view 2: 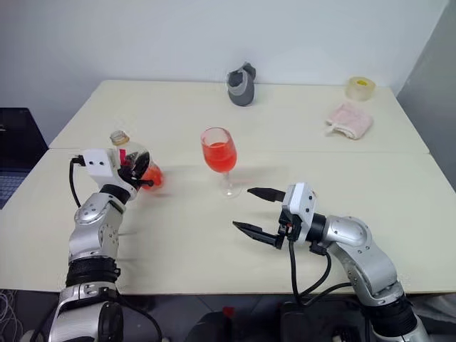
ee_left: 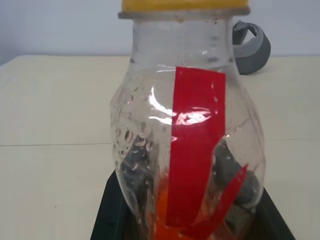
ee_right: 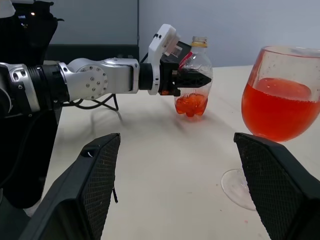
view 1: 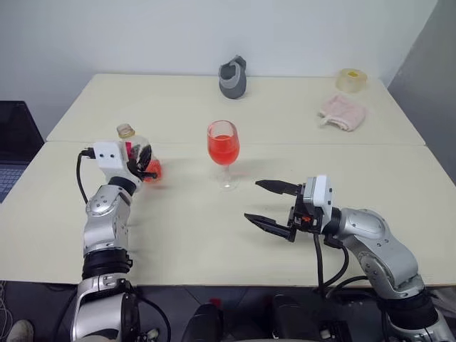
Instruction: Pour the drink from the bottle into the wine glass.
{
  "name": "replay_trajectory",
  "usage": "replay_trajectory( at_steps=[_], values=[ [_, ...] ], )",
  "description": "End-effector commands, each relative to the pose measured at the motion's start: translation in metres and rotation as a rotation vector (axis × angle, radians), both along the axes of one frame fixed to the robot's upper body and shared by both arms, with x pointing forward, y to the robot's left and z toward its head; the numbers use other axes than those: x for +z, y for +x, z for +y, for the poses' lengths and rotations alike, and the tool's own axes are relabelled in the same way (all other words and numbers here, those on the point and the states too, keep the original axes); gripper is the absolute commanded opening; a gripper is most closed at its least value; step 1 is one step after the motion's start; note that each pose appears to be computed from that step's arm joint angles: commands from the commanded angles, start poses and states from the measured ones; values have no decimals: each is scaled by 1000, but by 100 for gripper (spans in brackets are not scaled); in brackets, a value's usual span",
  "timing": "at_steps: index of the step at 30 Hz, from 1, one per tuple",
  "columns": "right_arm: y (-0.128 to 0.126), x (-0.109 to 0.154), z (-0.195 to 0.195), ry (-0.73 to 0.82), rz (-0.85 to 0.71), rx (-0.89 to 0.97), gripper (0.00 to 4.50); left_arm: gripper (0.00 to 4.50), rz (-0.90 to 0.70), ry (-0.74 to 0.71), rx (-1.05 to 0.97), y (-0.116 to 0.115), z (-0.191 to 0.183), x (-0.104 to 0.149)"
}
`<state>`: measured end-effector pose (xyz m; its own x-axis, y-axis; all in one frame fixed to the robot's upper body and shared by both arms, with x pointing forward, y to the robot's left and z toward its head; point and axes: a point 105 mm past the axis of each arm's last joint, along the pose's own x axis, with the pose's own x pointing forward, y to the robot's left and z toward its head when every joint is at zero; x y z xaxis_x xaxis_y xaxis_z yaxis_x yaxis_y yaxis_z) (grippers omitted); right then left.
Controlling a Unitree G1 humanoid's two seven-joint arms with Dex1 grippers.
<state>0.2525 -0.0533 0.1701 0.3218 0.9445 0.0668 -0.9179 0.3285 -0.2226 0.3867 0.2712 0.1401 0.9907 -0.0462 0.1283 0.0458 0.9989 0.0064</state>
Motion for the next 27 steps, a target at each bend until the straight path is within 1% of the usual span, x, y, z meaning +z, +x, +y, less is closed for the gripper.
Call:
replay_trajectory(
  at_steps=[1,2,4,8,12,13,16,19,25,27],
  values=[
    [-2,17,2,31,-52,7,389,103,-61,6,8,0,1,11],
    [-2,17,2,31,-52,7,389,103,-62,8,8,0,1,11],
    [0,18,1,32,-53,2,389,172,-60,8,10,1,1,10],
    [2,19,1,33,-55,-3,389,292,-52,10,11,0,3,8],
    [3,19,0,34,-57,-10,389,428,-48,10,24,-3,7,7],
    [3,19,0,33,-57,-11,389,449,-48,9,24,-3,7,7],
    [1,17,-1,28,-51,-15,389,449,-30,8,17,-11,5,2],
    [-2,13,-6,20,-38,-32,389,449,-5,-7,6,-24,2,-5],
    [-6,7,-18,23,5,-110,389,449,64,-10,-54,-60,-14,-17],
    [-6,7,-25,38,27,-178,389,449,104,-22,-71,-77,-18,-22]
  ],
)
